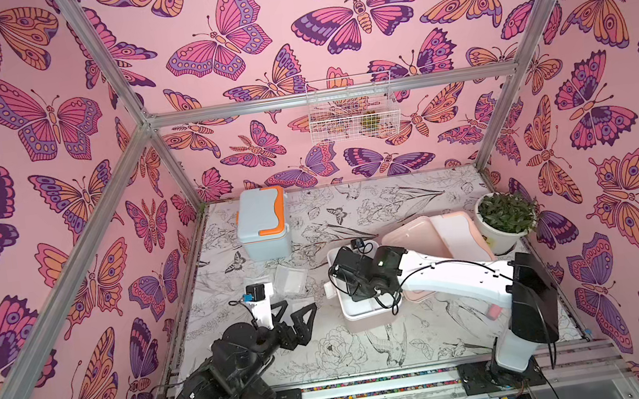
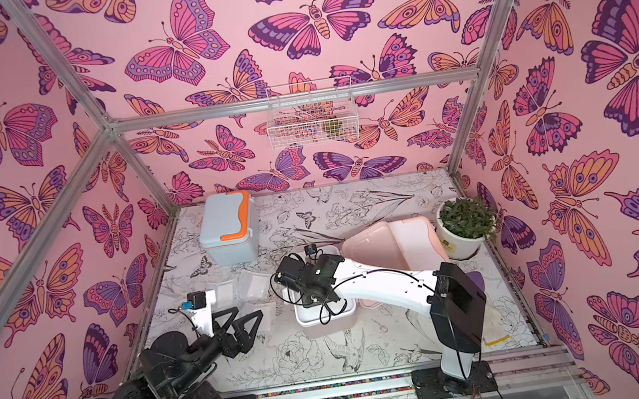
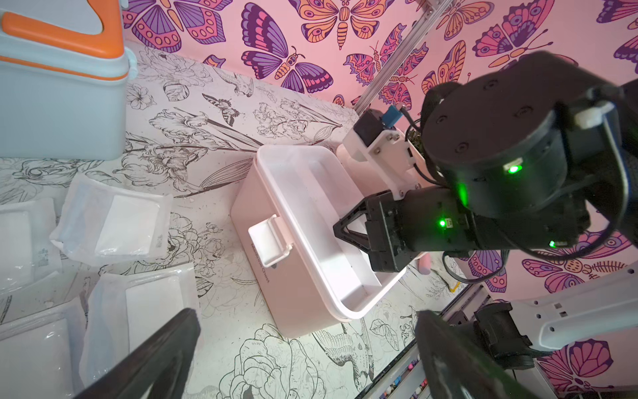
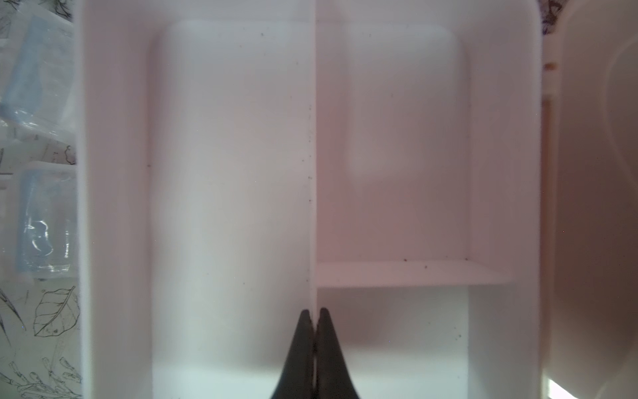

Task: Open first aid kits and take out gauze
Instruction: Place the compartment layer in the first aid kit.

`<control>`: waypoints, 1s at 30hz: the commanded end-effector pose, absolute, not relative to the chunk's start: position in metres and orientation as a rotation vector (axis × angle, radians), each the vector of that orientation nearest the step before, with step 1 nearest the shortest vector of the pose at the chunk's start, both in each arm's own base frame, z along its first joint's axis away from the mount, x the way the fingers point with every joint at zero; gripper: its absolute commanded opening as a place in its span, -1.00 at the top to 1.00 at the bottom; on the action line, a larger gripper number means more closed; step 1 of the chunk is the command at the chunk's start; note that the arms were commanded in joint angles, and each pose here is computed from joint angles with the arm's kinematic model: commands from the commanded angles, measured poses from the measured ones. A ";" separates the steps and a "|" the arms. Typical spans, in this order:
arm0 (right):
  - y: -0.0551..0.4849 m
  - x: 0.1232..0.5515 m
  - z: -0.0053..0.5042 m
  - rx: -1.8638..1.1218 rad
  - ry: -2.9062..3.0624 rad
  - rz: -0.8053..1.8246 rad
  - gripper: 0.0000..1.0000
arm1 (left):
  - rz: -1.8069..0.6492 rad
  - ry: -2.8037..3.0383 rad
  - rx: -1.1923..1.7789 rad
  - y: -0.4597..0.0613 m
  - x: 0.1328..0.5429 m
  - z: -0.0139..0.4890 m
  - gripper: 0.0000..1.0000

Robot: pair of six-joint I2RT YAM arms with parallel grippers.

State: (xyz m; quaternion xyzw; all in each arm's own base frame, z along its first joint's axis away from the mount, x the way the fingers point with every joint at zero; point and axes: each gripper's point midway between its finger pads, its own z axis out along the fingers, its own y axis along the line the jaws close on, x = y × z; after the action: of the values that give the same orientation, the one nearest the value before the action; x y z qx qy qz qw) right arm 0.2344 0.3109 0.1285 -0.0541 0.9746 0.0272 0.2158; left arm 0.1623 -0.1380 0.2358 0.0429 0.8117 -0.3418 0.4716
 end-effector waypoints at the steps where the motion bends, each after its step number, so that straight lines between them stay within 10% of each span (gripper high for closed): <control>1: 0.309 0.228 0.112 -0.132 2.750 0.045 1.00 | -0.825 2.023 0.099 -0.140 0.164 0.225 -1.00; 4: 0.308 0.229 0.122 -0.137 2.730 0.059 0.88 | -0.821 2.038 0.104 -0.142 0.165 0.223 -1.00; 14: 0.281 0.235 0.208 -0.177 2.530 0.193 -0.92 | -0.832 2.099 0.122 -0.158 0.172 0.217 -1.00; 30: 0.106 0.265 0.231 0.235 2.391 0.402 -0.99 | -1.035 2.317 0.130 -0.222 0.199 0.181 -1.00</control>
State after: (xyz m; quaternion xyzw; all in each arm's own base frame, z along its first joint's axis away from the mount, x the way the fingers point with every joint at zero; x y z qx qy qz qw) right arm 0.2643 0.1102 0.2334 0.0965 0.9218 0.1209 0.3554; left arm 0.1945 -0.2112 0.1719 0.0560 0.8855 -0.3491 0.3014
